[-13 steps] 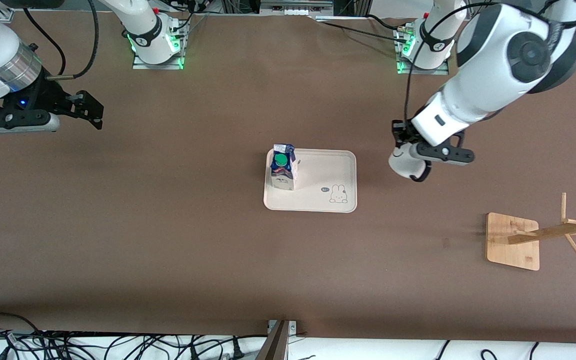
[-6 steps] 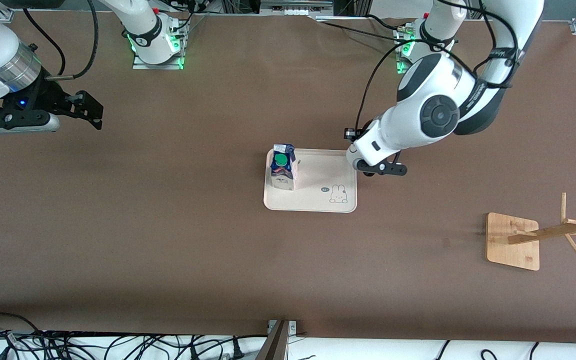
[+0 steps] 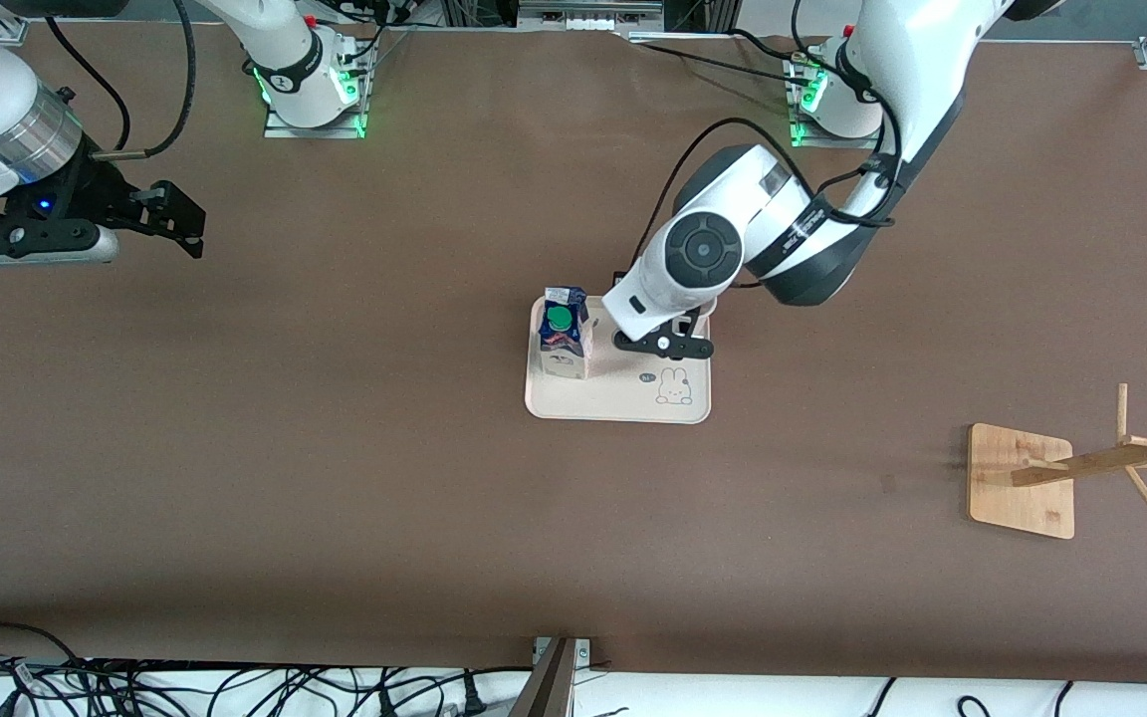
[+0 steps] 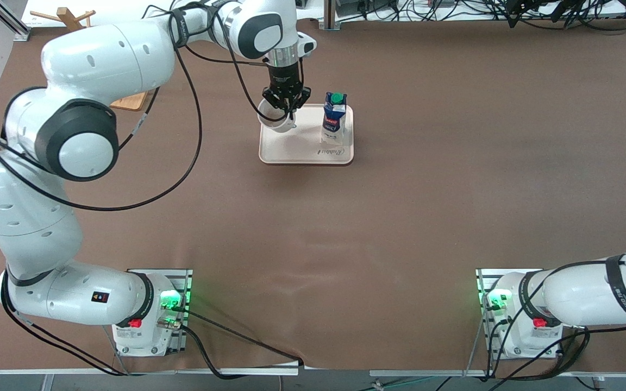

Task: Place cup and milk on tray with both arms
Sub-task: 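Lower the mug onto the tray beside the carton and open the left gripper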

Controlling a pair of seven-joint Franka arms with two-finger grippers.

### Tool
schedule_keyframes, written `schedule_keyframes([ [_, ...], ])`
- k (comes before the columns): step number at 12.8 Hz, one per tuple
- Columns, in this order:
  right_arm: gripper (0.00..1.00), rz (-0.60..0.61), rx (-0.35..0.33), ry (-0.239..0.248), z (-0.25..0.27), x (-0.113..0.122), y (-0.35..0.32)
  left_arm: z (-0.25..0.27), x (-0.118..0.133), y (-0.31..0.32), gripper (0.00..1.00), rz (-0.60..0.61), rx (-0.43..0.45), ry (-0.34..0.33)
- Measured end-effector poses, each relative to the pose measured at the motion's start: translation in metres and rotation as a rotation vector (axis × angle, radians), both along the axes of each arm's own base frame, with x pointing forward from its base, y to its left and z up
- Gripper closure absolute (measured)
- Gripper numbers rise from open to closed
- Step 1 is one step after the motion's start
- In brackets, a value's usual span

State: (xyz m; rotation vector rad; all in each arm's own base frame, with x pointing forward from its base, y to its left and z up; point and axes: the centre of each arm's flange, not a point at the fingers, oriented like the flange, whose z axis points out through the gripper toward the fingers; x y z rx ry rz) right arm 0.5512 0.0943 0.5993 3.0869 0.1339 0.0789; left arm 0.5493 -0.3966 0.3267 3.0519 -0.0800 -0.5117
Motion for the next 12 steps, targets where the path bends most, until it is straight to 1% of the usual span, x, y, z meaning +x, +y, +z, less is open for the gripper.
schedule_keyframes([
  [4,0.0,0.0,0.0,0.0,0.0,0.0,0.0,-0.044,0.021,0.019,0.91,0.059,0.021,0.052],
  [7,0.0,0.0,0.0,0.0,0.0,0.0,0.0,-0.069,0.021,0.018,0.91,0.065,0.026,0.089],
  [12,0.0,0.0,0.0,0.0,0.0,0.0,0.0,-0.094,0.022,0.013,0.91,0.076,0.007,0.097],
])
